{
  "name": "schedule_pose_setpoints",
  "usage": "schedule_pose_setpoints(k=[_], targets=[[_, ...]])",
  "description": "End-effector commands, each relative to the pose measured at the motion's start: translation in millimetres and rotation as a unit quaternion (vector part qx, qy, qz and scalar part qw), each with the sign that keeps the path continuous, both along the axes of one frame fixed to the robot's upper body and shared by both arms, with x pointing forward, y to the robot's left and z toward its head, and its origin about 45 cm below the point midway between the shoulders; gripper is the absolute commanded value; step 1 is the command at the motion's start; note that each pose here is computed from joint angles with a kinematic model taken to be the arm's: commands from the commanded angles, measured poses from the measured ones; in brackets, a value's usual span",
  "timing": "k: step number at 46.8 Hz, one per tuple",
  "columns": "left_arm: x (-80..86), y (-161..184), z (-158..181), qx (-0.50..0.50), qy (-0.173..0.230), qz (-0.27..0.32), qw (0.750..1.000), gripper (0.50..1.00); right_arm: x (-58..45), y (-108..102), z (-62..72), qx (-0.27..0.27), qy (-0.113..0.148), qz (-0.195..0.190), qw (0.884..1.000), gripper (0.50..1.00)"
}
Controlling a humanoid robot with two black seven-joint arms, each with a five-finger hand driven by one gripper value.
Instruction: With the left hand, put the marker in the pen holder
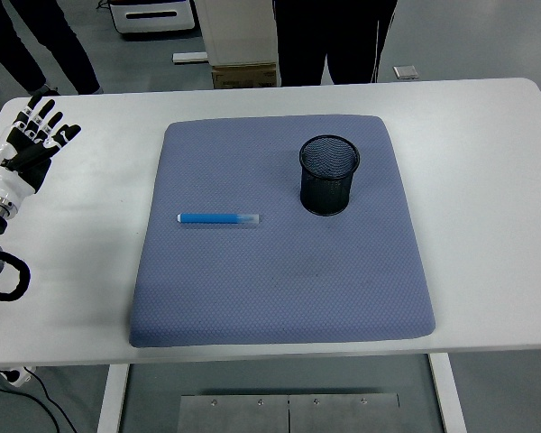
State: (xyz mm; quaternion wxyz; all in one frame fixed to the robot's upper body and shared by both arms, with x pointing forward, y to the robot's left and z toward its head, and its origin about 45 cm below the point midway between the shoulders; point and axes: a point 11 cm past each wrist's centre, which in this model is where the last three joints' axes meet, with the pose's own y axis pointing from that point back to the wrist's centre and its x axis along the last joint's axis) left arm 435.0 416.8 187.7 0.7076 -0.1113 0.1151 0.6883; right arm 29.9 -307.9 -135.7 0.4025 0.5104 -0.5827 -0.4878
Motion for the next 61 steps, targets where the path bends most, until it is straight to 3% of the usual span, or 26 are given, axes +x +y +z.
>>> schedule_pose_setpoints(k=[1,17,31,41,52,61], targets=[[1.4,-4.8,-0.2,-0.004,-0.001,-0.005,1.0,1.0,-0.2,-0.1,0.0,-0.001,0.0,0.0,1.0,1.0],[18.6,-16.0,25.3,0.056,-0.015,-0.044,0.997,1.0,-0.2,0.0,0.0,0.0,0.0,0.0,1.0,1.0],[35.9,-42.2,54.2,0.213,-0.012,-0.153,0.965,1.0,0.7,0.0,0.1,0.0,-0.001,0.0,1.0,1.0],[41.8,-90.6,65.9,0.297,-0.001,-0.26,0.919,1.0,-0.2,0.0,0.0,0.0,0.0,0.0,1.0,1.0],[35.4,-134.7,73.6,0.337,0.007,-0.348,0.875,1.0,-0.2,0.0,0.0,0.0,0.0,0.0,1.0,1.0],[16.2,-169.9,68.1,0.398,0.011,-0.454,0.797,1.0,0.7,0.0,0.1,0.0,-0.001,0.0,1.0,1.0]])
